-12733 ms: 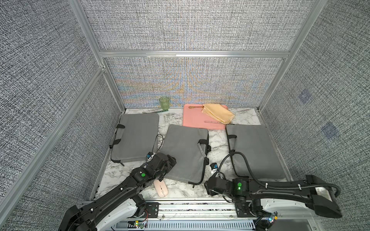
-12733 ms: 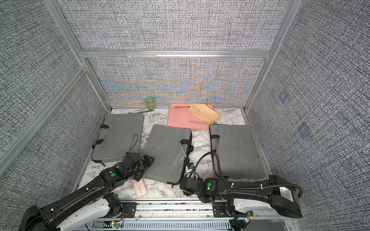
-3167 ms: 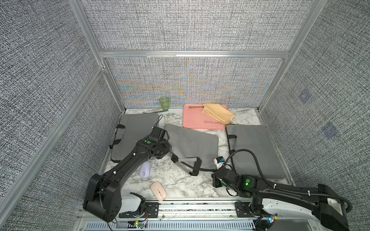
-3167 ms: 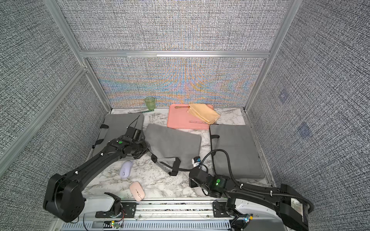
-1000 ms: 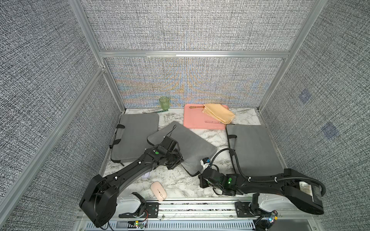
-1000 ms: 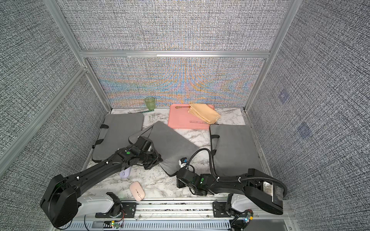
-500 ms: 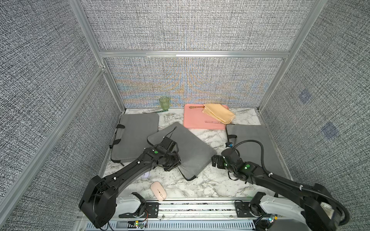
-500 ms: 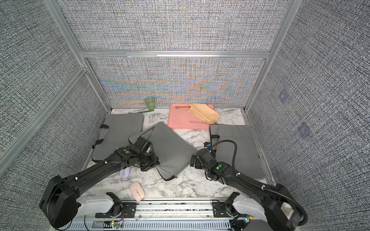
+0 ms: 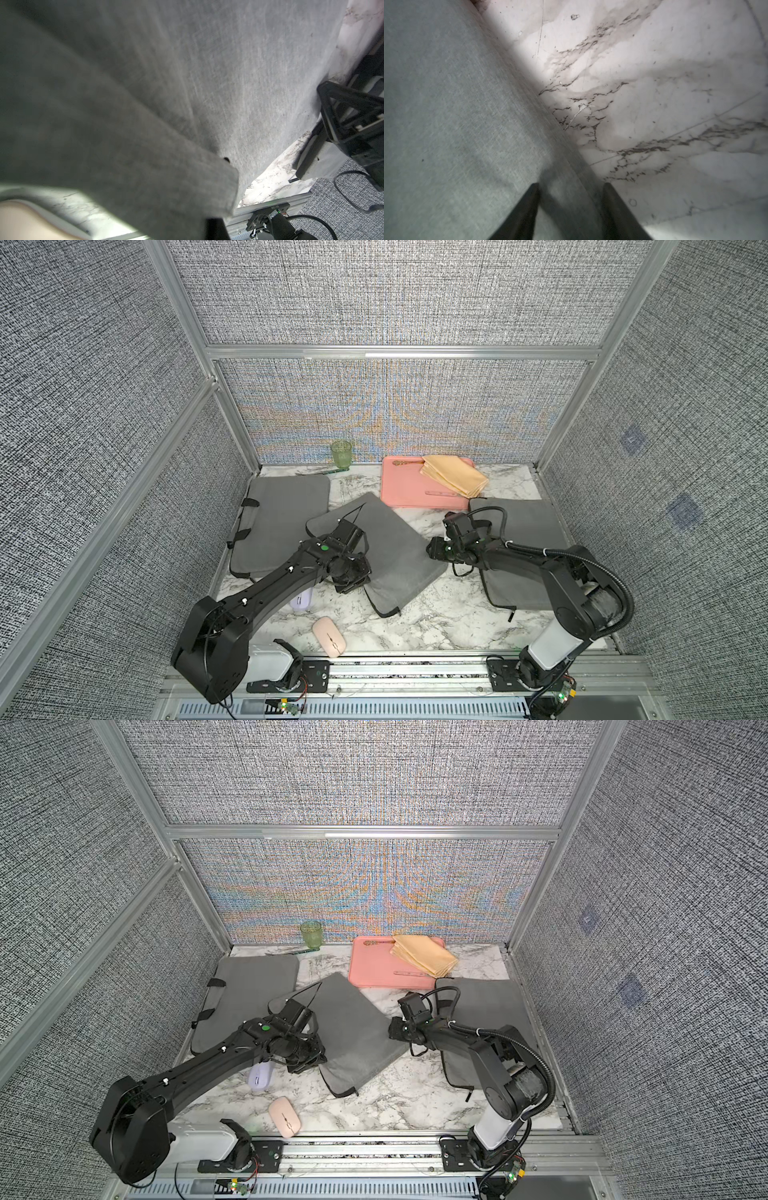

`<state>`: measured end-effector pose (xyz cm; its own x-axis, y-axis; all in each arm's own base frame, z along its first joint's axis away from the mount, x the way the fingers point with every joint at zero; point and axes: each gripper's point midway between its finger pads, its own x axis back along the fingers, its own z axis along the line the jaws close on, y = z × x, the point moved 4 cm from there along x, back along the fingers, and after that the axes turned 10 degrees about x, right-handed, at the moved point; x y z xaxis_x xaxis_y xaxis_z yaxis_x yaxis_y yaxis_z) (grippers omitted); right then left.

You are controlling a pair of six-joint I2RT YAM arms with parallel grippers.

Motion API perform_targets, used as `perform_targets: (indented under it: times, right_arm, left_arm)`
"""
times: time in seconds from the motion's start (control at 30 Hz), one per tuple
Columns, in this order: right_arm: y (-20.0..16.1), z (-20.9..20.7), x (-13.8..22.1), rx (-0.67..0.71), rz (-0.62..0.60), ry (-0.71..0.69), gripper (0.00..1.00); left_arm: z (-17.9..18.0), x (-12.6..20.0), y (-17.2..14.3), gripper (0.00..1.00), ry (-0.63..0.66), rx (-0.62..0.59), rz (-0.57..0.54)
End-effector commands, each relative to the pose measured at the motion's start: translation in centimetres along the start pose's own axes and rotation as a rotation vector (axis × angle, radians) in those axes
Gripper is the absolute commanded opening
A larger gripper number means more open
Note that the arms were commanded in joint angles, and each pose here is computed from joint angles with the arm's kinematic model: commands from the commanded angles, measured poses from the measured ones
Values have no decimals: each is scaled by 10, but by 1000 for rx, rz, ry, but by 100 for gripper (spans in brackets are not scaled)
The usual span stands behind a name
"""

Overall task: Put the mouse into the laptop bag
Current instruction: Adjust the zippered laptop bag at the center of the board.

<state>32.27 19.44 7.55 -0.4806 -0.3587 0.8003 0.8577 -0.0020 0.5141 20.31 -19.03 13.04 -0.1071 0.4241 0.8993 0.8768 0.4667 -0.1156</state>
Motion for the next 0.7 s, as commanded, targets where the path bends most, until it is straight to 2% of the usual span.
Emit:
perform_targets:
  times: [0.0, 0.03, 0.3, 0.47, 0.5, 0.53, 0.6, 0.67]
  right_arm:
    - [-20, 3, 4, -15, 51, 57, 5]
    - [-24, 2, 5, -21, 50, 66, 0]
    - [-66, 5, 28, -20, 33, 79, 0]
    - [-53, 7, 47, 6, -6, 58, 0]
    - [-49, 8, 50, 11, -13, 52, 4]
    - [-46, 6, 52, 14, -20, 34, 16]
    - [-38, 0, 53, 23, -45, -28, 56]
    - [-28, -10, 50, 7, -46, -82, 80]
  left_arm:
    - [-13, 2, 5, 0, -35, -71, -15]
    - [-14, 2, 6, 0, -38, -74, -17]
    - [-30, 0, 16, 0, -24, -109, -16]
    - [-29, -5, 17, 0, 2, -109, 2]
    - [-26, -6, 17, 0, 13, -107, 2]
    - [-23, -7, 16, 0, 20, -107, 5]
    - [-17, -7, 16, 0, 35, -104, -2]
    - [-13, -4, 15, 0, 35, -106, -9]
